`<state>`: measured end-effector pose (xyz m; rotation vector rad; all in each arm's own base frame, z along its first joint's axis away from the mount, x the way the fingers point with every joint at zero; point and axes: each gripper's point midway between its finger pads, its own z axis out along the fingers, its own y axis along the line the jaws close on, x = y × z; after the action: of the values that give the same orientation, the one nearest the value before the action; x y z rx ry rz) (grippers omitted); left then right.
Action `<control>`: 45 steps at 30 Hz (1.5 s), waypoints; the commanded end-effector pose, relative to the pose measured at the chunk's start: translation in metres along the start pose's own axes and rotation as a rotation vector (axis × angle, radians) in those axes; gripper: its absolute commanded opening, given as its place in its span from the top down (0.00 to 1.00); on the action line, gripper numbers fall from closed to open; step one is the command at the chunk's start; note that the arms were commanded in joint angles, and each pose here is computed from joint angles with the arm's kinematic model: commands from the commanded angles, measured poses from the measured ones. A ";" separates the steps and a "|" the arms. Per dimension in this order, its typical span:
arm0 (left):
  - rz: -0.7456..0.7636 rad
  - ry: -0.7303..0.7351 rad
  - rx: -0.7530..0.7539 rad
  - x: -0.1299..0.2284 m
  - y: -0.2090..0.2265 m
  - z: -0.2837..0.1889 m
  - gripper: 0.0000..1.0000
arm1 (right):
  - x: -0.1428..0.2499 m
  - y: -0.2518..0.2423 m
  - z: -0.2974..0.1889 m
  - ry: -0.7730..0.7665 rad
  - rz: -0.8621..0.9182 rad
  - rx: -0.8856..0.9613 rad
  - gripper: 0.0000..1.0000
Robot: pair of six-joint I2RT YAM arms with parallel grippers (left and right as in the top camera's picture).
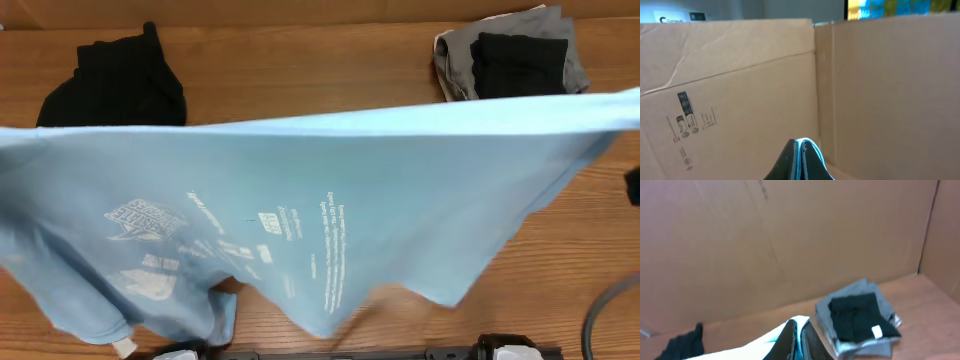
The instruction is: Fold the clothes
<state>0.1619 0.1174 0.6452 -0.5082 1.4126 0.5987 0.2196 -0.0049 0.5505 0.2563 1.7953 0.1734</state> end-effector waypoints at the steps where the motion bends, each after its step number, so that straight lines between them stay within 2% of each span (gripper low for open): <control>1: 0.092 0.093 -0.083 0.025 -0.007 0.035 0.96 | 0.011 -0.006 0.041 0.093 0.016 0.037 0.96; 7: 0.201 0.256 -0.106 0.079 -0.036 0.085 0.96 | 0.046 -0.009 0.119 0.292 0.022 0.052 0.96; 16: 0.336 0.535 0.024 0.183 -0.103 0.153 0.96 | 0.103 -0.026 0.228 0.503 0.023 0.109 0.96; 21: 0.389 0.686 0.099 0.253 -0.144 0.190 0.96 | 0.131 -0.034 0.284 0.554 0.009 0.119 0.96; 28: 0.413 0.876 0.261 0.358 -0.203 0.225 0.96 | 0.160 -0.043 0.360 0.541 -0.002 0.112 0.96; 33: 0.410 0.996 0.353 0.423 -0.231 0.232 0.96 | 0.178 -0.048 0.384 0.554 -0.009 0.114 0.96; 36: 0.403 1.057 0.396 0.447 -0.241 0.228 0.96 | 0.182 -0.050 0.385 0.569 -0.011 0.117 0.96; 45: 0.329 1.163 0.504 0.462 -0.256 0.203 0.96 | 0.217 -0.059 0.362 0.735 -0.007 0.162 0.96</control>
<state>0.5143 0.1057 0.1972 -0.1645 2.6806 0.2495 0.5242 -0.0018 0.2449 0.3164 2.5337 0.1664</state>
